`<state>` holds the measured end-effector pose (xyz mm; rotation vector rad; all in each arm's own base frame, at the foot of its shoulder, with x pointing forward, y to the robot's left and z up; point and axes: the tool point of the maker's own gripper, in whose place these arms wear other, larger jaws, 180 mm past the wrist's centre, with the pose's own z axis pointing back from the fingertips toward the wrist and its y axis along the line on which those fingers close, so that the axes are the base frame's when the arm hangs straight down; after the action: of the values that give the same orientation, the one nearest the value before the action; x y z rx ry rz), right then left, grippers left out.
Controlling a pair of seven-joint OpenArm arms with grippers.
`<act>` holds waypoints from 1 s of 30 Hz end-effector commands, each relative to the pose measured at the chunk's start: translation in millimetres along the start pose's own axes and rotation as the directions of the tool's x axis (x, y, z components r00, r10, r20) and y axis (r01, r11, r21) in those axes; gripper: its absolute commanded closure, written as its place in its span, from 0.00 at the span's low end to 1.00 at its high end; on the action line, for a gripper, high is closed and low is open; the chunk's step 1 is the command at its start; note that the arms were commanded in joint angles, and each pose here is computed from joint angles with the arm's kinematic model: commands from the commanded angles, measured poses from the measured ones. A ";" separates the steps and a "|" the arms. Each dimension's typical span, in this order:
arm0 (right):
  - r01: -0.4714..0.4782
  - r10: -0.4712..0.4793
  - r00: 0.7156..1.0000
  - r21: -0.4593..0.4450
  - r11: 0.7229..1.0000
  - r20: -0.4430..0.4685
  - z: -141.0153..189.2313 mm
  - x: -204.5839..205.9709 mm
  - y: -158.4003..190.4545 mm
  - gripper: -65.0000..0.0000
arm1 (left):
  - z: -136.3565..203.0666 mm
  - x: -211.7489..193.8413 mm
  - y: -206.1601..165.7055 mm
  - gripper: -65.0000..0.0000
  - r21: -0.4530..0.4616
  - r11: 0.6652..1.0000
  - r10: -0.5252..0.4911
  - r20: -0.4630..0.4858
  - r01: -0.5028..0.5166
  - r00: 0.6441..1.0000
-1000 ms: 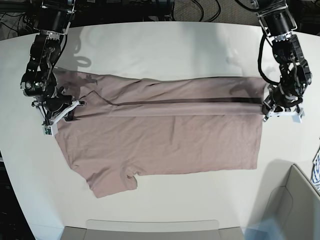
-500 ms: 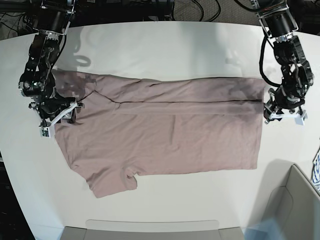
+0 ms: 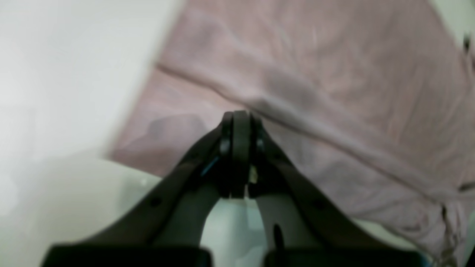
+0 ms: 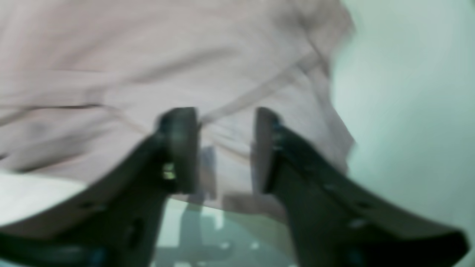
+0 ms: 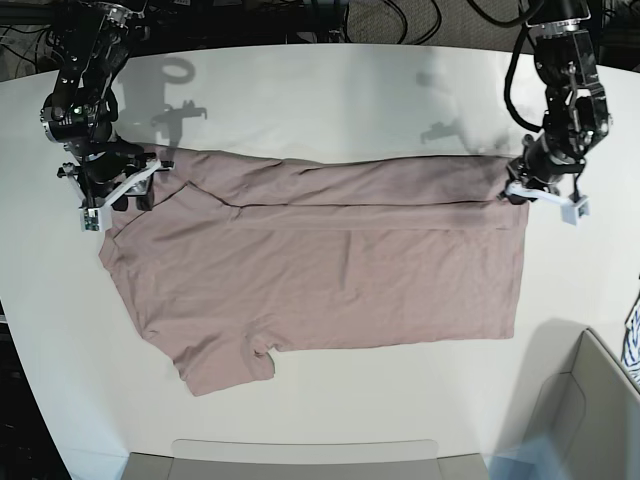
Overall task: Fold the T-shirt properly
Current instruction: 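Release the folded edge and raise both grippers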
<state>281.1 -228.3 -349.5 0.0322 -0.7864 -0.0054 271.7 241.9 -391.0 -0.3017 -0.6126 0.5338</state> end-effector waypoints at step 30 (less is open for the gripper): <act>-0.066 0.074 0.953 0.036 0.997 -0.294 0.8 -111.6 -41.0 1.00 | 22.6 -147.9 145.7 1.00 0.198 0.951 -0.137 -0.415 0.236 0.899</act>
<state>221.3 -260.6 -418.5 0.0581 -0.5853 0.0598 181.6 273.4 -466.7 -0.2353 -0.5108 0.3649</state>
